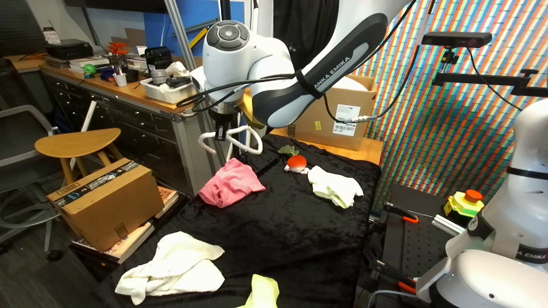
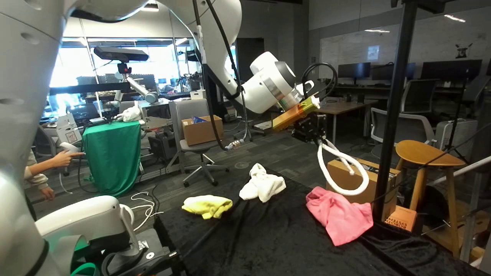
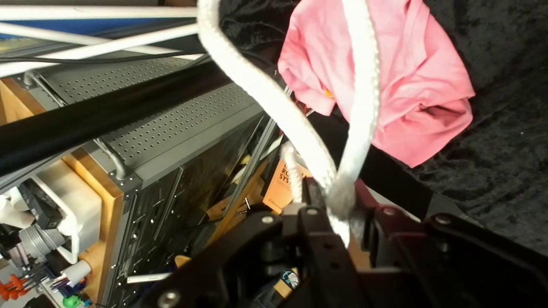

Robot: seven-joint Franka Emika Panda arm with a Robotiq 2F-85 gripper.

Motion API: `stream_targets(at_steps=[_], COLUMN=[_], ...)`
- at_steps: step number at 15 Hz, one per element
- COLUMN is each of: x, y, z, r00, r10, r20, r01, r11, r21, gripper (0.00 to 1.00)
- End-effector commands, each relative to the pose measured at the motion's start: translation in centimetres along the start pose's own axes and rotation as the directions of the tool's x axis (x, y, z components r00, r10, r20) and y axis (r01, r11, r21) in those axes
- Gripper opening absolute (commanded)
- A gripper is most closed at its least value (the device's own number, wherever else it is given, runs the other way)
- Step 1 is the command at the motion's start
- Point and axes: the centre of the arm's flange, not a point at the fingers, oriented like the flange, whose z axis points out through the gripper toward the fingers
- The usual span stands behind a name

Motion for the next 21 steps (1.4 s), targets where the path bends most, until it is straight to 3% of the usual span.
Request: stream_targets(at_steps=[1,7,11,15,21], x=[1.4,1.0,0.3,0.9,3.7], y=[1.5,2.6,0.7,-3.7,-13.1], z=[0.4,0.2,-1.3,-3.8,-6.3], r00=[1.0,0.999,0.999,0.992,0.939], r10=[0.014,0.027,-0.015,-0.121,-0.333], r20=[0.019,0.037,0.051,0.045,0.09], r01=[-0.014,-0.027,0.012,0.114,0.306], r11=[1.0,1.0,0.998,0.984,0.924], r21=[-0.006,-0.003,0.068,0.139,0.229], gripper=[0.53,1.0,1.0,1.0,1.0])
